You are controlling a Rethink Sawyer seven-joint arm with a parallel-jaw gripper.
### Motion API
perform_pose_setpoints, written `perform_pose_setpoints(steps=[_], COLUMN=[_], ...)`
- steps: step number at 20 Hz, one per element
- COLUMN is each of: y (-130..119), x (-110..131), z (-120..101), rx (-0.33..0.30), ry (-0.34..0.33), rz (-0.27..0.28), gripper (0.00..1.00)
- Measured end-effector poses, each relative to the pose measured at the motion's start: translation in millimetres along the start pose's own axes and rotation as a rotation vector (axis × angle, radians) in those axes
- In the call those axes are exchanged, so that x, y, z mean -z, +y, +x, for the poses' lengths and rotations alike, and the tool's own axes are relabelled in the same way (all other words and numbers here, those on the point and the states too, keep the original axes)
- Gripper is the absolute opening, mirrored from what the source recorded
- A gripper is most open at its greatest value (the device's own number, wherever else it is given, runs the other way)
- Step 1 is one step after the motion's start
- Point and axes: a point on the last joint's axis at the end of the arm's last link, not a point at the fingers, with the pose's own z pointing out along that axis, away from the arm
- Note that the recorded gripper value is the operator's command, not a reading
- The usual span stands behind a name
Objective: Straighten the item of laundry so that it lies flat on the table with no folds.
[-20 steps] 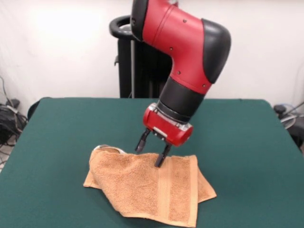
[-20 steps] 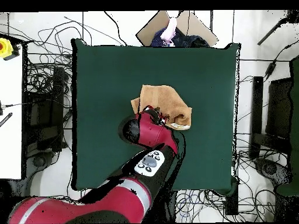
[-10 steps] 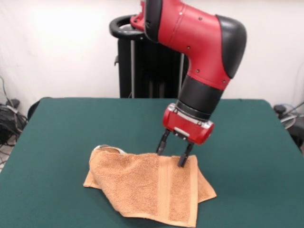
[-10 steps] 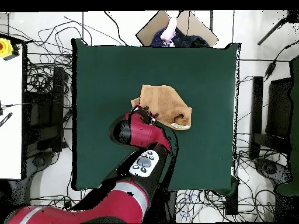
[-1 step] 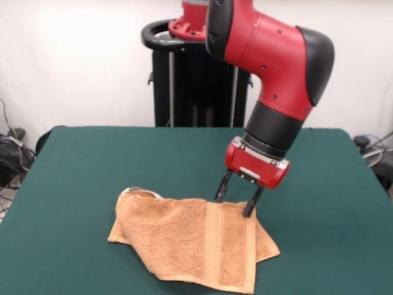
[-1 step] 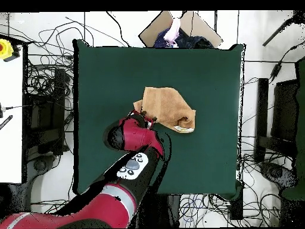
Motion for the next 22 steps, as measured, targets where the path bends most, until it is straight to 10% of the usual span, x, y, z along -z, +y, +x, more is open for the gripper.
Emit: perform_pose_setpoints(steps=[22], y=[-1.6], x=[-19.8], z=[-6.8], rx=[0.041], ry=[0.02], rz=[-0.029], gripper=[1.0])
